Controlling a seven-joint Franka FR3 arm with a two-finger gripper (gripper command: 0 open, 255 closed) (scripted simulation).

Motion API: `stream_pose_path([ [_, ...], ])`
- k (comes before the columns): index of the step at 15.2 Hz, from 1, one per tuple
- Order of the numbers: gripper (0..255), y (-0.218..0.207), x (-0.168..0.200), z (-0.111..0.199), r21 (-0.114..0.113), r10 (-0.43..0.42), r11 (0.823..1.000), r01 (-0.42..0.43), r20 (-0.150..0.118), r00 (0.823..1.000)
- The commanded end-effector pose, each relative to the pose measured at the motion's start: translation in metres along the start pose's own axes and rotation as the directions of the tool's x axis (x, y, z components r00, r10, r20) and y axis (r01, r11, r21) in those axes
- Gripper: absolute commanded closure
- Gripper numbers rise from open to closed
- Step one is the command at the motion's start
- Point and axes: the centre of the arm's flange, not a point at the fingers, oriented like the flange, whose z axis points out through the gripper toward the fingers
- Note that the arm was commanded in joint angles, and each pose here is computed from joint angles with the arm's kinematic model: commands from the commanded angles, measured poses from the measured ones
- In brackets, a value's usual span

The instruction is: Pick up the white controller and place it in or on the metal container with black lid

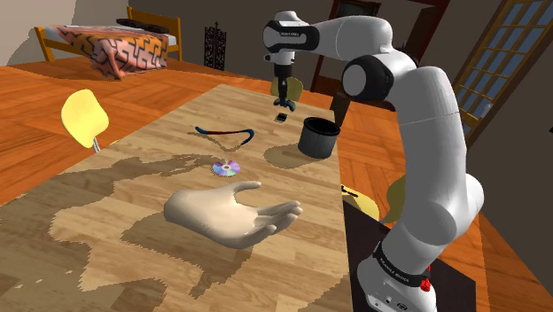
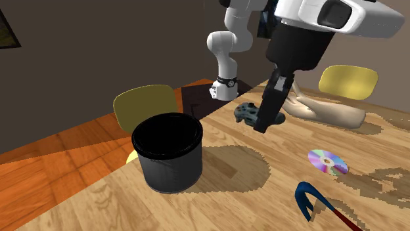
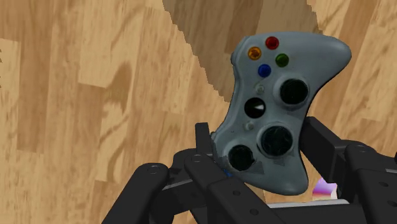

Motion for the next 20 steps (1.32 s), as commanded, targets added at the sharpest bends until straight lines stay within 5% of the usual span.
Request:
stream_pose_path([
  [1, 255, 0.003, -0.024, 0.002, 0.0, 0.0, 1.0, 0.0, 0.0, 1.0],
  [15, 255, 0.035, -0.205, 0.019, 0.0, 0.0, 1.0, 0.0, 0.0, 1.0],
  [20, 255, 0.037, -0.21, 0.041, 0.0, 0.0, 1.0, 0.0, 0.0, 1.0],
])
